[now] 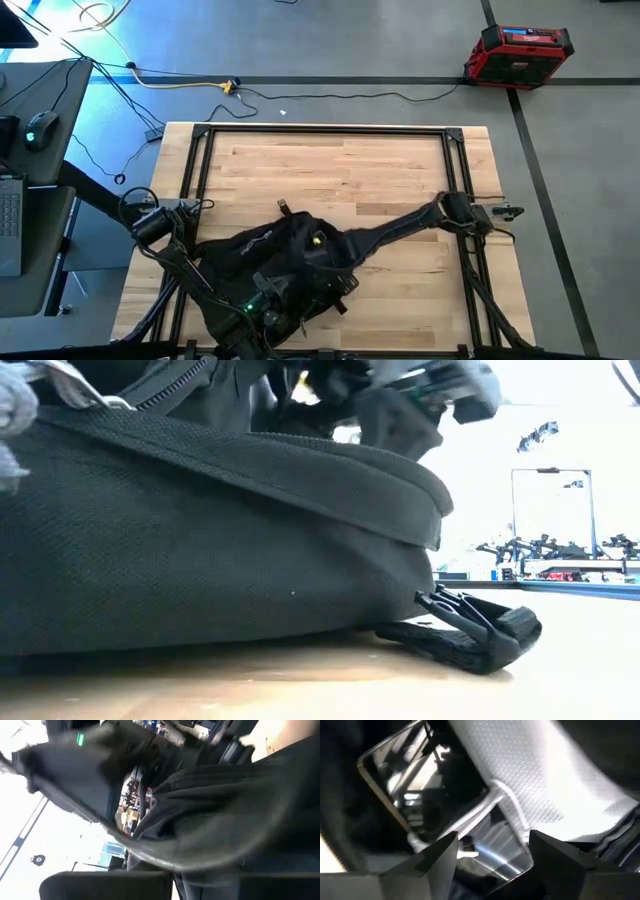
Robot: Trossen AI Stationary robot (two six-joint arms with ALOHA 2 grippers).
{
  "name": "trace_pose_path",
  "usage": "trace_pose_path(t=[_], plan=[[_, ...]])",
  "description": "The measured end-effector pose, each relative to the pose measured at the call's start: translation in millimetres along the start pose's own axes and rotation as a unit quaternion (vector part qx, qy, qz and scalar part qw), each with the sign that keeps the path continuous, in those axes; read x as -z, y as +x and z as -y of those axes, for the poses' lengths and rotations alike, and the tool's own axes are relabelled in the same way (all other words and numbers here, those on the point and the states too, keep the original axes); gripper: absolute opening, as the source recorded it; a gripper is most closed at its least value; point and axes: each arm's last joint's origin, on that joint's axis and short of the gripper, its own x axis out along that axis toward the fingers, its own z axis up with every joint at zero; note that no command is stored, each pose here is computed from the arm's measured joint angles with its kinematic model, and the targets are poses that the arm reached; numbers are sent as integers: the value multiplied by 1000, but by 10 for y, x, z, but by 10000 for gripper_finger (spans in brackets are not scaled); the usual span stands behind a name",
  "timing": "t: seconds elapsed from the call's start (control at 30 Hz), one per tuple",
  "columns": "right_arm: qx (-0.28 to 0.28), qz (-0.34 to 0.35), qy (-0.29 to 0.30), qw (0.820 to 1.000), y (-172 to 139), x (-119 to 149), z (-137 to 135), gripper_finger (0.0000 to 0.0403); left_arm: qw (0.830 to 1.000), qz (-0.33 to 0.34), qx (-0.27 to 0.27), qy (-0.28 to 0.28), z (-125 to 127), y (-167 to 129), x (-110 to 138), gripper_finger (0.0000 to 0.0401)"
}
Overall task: Unpack backpack
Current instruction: Remove the black phone wrapped in a white charger from the black backpack
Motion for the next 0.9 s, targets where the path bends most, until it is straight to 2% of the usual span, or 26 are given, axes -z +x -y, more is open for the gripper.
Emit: trace_pose_path(t=[0.2,0.33,0.63,0.9], plan=[[-48,34,52,997,80,90,301,295,1000,0,0,0,1,2,6,0],[-70,31,44,996,267,136,387,315,1000,-3,13,-5,11,0,18,0],[-115,0,44,992,573,210,382,319,1000,-11,26,12,4,-2,94,0],[-140,-61,65,986,570,274,244,296,999,-27,45,10,-17,-9,192,0]])
